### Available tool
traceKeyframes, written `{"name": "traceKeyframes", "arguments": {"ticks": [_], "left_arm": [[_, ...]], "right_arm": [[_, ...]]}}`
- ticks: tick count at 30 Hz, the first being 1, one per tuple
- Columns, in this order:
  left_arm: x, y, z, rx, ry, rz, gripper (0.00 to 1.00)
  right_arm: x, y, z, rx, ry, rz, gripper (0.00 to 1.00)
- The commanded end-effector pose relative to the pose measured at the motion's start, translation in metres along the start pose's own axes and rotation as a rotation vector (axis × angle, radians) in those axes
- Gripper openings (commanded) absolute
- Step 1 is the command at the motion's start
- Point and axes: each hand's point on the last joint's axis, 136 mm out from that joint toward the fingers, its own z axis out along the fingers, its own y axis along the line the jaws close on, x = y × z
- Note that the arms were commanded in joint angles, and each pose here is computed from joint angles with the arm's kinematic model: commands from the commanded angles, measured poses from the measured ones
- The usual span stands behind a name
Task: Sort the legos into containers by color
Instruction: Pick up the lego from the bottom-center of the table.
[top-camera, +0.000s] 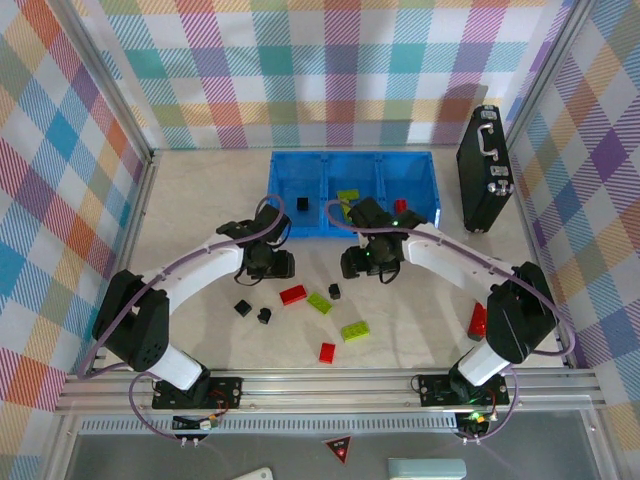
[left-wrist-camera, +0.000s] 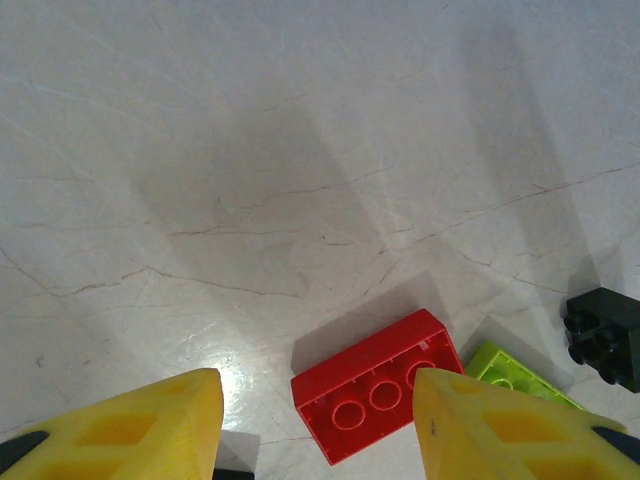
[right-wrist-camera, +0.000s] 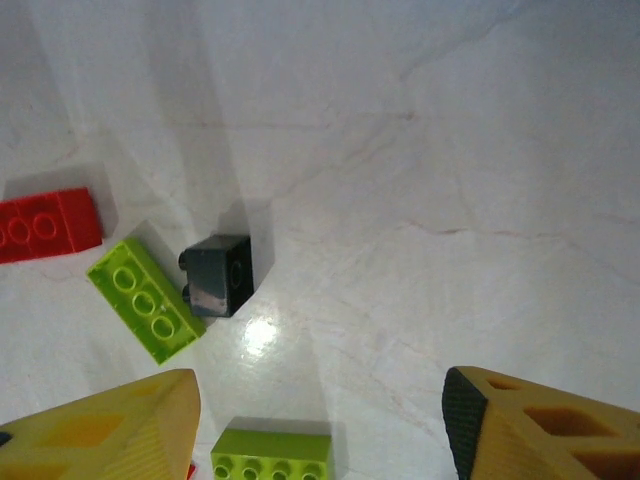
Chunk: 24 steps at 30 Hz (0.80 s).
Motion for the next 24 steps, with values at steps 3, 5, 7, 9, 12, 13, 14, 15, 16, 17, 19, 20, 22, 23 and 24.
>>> {"name": "traceKeyframes", "arguments": {"ticks": [3, 5, 7, 9, 12, 13, 14, 15, 16, 17, 19, 20, 22, 23, 24], "left_arm": [[0.002, 0.007, 0.003, -0.024, -0.019, -0.039, 0.53], [0.003, 0.009, 0.004, -0.030, -0.012, -0.038, 0.53], [0.004, 0.012, 0.004, -0.034, -0.012, -0.043, 0.53], [0.004, 0.015, 0.004, -0.033, -0.009, -0.049, 0.53], [0.005, 0.022, 0.003, -0.038, -0.010, -0.056, 0.53], [0.006, 0.026, 0.004, -0.038, -0.006, -0.062, 0.53], [0.006, 0.028, 0.003, -0.037, -0.004, -0.066, 0.53], [0.005, 0.031, 0.003, -0.037, -0.005, -0.068, 0.53], [0.006, 0.034, 0.002, -0.038, -0.002, -0.070, 0.53], [0.007, 0.038, 0.002, -0.039, 0.001, -0.074, 0.53], [0.007, 0.044, 0.001, -0.038, 0.002, -0.084, 0.53], [0.005, 0.047, 0.000, -0.034, 0.003, -0.090, 0.53], [0.004, 0.053, -0.003, -0.031, 0.006, -0.093, 0.53], [0.002, 0.056, -0.005, -0.029, 0.004, -0.090, 0.53], [0.001, 0.059, -0.007, -0.031, 0.003, -0.091, 0.53]], "right_arm": [[0.012, 0.022, 0.005, -0.043, 0.010, 0.012, 0.66], [0.017, 0.027, 0.008, -0.043, 0.023, 0.003, 0.65], [0.023, 0.031, 0.010, -0.041, 0.032, -0.006, 0.65], [0.028, 0.033, 0.012, -0.037, 0.043, -0.003, 0.65], [0.040, 0.035, 0.015, -0.030, 0.065, -0.011, 0.65], [0.044, 0.035, 0.016, -0.024, 0.075, -0.012, 0.65], [0.048, 0.034, 0.017, -0.018, 0.084, -0.010, 0.65], [0.053, 0.034, 0.017, -0.012, 0.094, -0.014, 0.66], [0.057, 0.034, 0.018, -0.002, 0.103, -0.018, 0.66], [0.061, 0.032, 0.018, 0.008, 0.112, -0.023, 0.66], [0.071, 0.031, 0.019, 0.024, 0.135, -0.038, 0.68], [0.076, 0.030, 0.020, 0.032, 0.145, -0.045, 0.69], [0.084, 0.028, 0.021, 0.046, 0.164, -0.051, 0.70], [0.088, 0.028, 0.022, 0.053, 0.174, -0.056, 0.71], [0.092, 0.026, 0.022, 0.063, 0.183, -0.058, 0.72]]}}
